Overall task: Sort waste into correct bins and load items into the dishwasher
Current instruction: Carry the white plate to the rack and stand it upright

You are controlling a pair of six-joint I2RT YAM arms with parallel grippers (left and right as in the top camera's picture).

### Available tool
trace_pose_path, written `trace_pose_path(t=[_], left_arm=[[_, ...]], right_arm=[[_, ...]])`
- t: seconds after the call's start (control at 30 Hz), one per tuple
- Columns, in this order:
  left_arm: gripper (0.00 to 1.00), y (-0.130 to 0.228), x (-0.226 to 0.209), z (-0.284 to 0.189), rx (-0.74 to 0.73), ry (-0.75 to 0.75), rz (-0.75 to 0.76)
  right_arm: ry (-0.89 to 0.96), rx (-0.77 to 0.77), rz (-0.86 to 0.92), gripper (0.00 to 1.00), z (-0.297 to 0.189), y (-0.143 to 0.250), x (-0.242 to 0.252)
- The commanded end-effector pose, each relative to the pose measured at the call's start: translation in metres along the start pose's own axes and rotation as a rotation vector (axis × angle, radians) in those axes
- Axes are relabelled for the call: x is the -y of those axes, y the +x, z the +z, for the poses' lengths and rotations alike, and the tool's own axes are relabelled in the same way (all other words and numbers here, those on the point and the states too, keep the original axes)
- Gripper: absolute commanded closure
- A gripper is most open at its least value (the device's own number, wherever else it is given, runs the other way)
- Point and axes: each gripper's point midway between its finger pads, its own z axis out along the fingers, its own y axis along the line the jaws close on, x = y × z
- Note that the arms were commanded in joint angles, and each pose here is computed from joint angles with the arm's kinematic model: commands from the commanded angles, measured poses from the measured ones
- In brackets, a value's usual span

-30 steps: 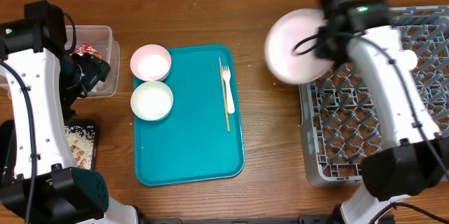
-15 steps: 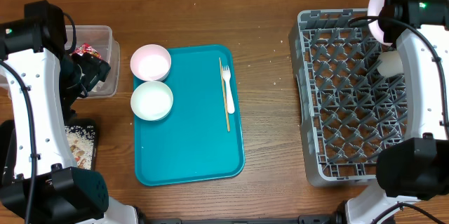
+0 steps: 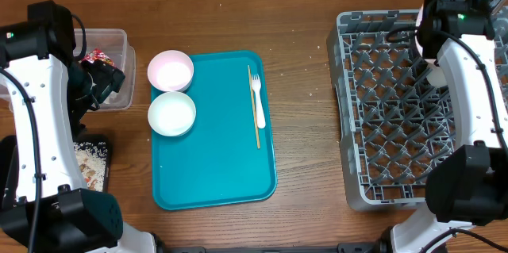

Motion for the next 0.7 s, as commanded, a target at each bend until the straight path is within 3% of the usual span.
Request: trace_pose_path(t=[0.0, 0.67], left_arm=[[0.0, 0.0, 0.001, 0.002, 0.001, -0.01, 0.004], [0.0, 0.0, 0.001, 0.002, 0.001, -0.01, 0.004]], right_arm=[[-0.032, 0.001, 0.018, 0.96, -0.005, -0.001, -0.002], [-0.011, -0.005, -0.049, 0.96, 0.007, 0.003, -0.011]])
